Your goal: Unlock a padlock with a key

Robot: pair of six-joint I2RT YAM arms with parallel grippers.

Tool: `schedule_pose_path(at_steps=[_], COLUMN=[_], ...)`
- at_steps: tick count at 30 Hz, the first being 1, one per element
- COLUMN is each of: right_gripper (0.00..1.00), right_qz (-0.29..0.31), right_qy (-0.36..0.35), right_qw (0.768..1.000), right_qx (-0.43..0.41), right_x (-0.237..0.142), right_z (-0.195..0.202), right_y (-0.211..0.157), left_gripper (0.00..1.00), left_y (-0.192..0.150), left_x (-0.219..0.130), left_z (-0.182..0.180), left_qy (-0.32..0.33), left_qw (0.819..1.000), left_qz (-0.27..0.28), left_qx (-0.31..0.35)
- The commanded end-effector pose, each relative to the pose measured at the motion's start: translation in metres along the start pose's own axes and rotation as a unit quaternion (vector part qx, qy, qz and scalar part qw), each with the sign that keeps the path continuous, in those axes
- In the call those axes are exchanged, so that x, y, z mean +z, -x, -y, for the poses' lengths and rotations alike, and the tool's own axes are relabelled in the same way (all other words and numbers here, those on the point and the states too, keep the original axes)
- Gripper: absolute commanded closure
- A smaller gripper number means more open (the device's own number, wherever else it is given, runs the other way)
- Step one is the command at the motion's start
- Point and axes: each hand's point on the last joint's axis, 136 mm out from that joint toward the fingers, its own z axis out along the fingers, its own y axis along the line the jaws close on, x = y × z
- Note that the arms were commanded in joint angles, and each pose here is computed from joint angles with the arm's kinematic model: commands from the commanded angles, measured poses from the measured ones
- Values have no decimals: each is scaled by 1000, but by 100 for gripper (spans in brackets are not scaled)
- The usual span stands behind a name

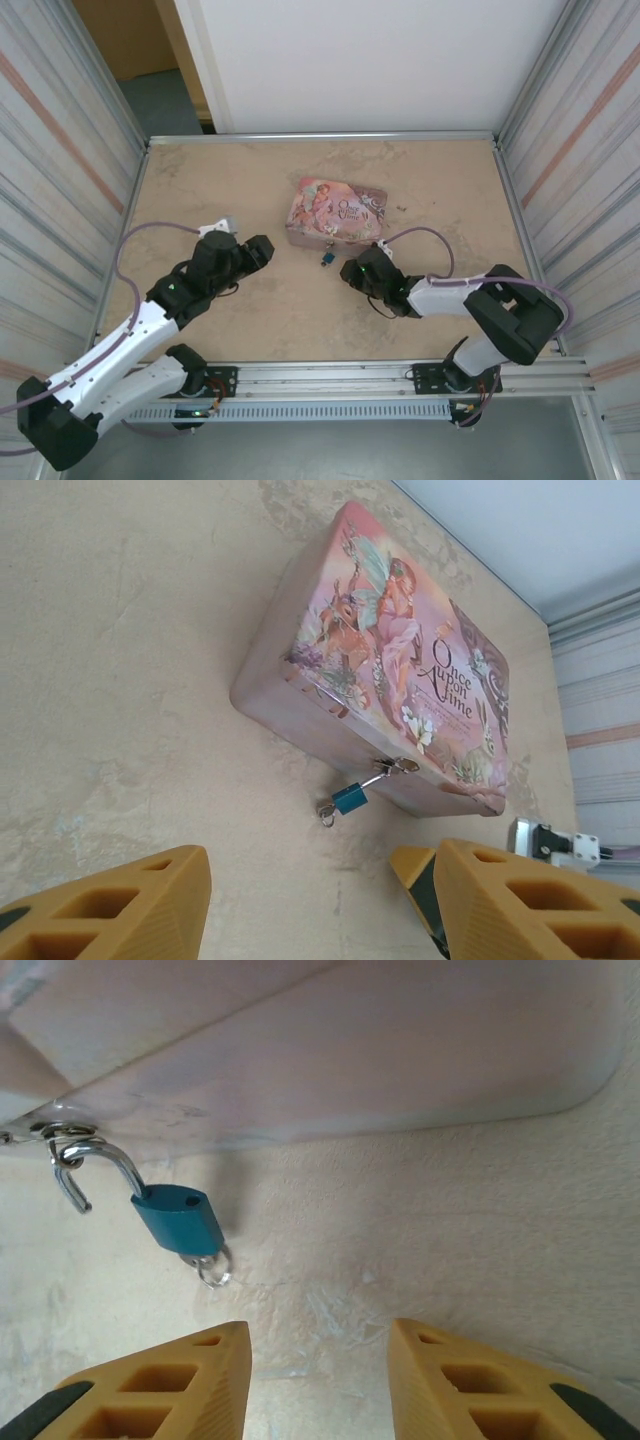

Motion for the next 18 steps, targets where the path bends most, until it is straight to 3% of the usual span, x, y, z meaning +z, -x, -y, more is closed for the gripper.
schedule_pose_path(at_steps=[1,10,16,18], right_gripper=[56,28,1,1], right_qz=[24,25,18,17], right_qy=[-21,21,66,75], right_qw=[999,998,997,996], right_qx=[-35,-54,-43,-43], right_x=[-12,-30,-35,-36], right_z=[0,-12,-22,-25], right_y=[14,31,39,43], left_gripper=[35,26,24,24], left_y=[3,5,10,11], left_x=[0,17,35,43], left_z=[-9,-15,-18,-20], left_qy=[15,-20,-54,-61], left_qw=[1000,999,994,992], left_qz=[7,-46,-90,-106], left_qx=[14,-4,-26,-36])
